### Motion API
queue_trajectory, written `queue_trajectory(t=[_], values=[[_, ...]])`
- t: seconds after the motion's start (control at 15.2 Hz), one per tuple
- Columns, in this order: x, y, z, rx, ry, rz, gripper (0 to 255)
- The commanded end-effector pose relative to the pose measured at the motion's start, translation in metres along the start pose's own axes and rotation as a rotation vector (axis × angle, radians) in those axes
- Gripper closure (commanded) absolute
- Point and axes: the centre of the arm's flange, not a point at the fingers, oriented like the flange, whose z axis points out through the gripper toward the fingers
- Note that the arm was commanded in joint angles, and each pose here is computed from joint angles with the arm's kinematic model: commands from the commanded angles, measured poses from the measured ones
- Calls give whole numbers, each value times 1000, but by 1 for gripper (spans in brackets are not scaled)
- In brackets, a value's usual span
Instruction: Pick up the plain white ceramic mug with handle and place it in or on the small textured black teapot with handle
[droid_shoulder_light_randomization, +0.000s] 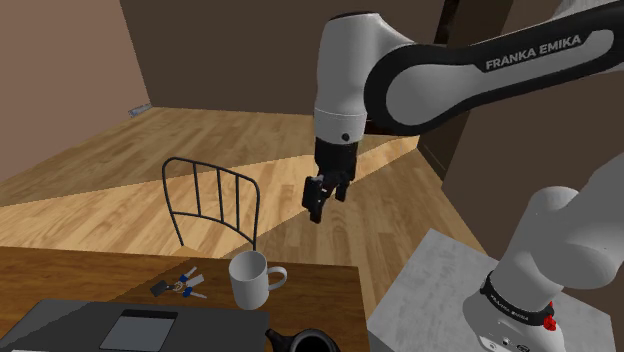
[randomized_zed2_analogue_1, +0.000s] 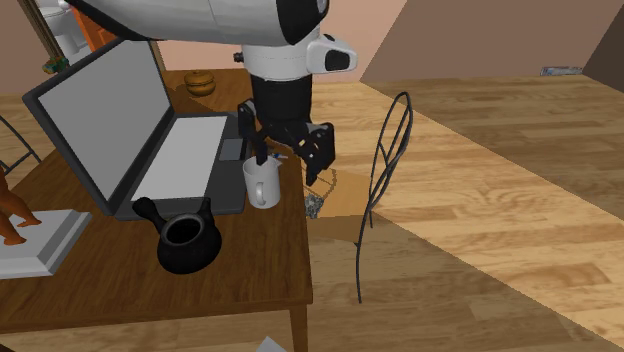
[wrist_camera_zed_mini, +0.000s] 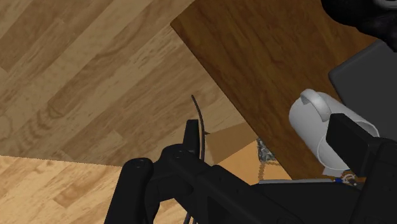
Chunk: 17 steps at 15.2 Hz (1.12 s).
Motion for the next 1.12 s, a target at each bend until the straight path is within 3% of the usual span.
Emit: queue_trajectory(t=[0.0,0.92,1.06], values=[[11,-23,13,-4,8,-8,0],[79,-177,93,-42,60,-63,0],[83,-184,102,-44,63,-66,0]])
